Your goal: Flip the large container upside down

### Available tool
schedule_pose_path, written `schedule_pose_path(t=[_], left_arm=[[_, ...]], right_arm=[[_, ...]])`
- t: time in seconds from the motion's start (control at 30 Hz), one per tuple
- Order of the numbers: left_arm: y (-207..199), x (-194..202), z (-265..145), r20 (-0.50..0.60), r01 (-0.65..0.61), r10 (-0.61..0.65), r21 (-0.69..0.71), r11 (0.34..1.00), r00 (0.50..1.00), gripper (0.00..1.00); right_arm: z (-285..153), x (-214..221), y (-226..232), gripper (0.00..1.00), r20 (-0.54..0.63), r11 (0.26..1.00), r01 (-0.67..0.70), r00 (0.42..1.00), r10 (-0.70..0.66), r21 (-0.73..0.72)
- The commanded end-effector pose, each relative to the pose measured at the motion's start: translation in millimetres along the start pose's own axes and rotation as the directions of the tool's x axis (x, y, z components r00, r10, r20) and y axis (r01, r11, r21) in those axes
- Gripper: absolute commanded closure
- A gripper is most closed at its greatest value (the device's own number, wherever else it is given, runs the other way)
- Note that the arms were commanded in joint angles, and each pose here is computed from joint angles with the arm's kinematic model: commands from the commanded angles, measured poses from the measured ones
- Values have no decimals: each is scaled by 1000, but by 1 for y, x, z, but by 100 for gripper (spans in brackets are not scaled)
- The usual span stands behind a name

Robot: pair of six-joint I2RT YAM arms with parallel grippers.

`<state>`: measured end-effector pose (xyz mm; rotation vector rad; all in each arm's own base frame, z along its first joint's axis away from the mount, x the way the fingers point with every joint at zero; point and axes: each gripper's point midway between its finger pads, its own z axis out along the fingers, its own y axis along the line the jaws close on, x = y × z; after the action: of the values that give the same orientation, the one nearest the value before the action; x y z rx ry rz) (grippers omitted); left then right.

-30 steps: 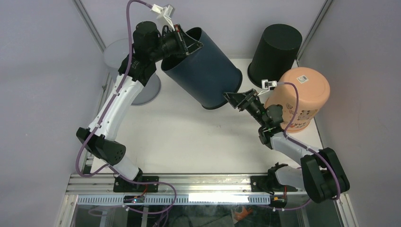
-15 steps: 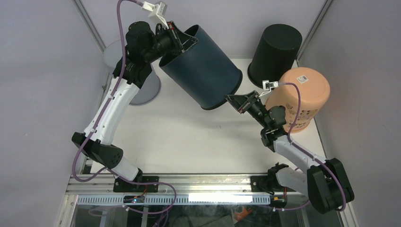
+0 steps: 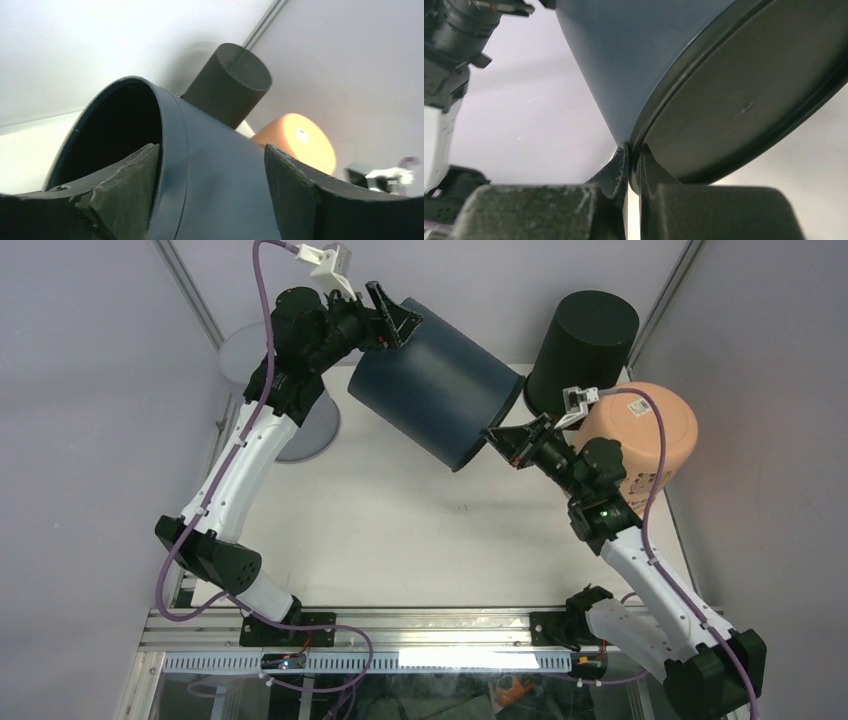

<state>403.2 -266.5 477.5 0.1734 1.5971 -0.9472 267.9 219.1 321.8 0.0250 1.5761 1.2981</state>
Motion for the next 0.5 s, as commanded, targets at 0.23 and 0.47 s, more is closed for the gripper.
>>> schedule_pose_path(t=[0.23,0.47], left_arm=[[17,13,2,-18,-14,12,-109,994,1000,1],[59,0,-21,28,-23,32,-256,966,999,1]], right_arm=[[2,-112,54,100,-55,880,402,914,-402,253],[-9,-130,46,100,-178,780,514,857,-483,357]])
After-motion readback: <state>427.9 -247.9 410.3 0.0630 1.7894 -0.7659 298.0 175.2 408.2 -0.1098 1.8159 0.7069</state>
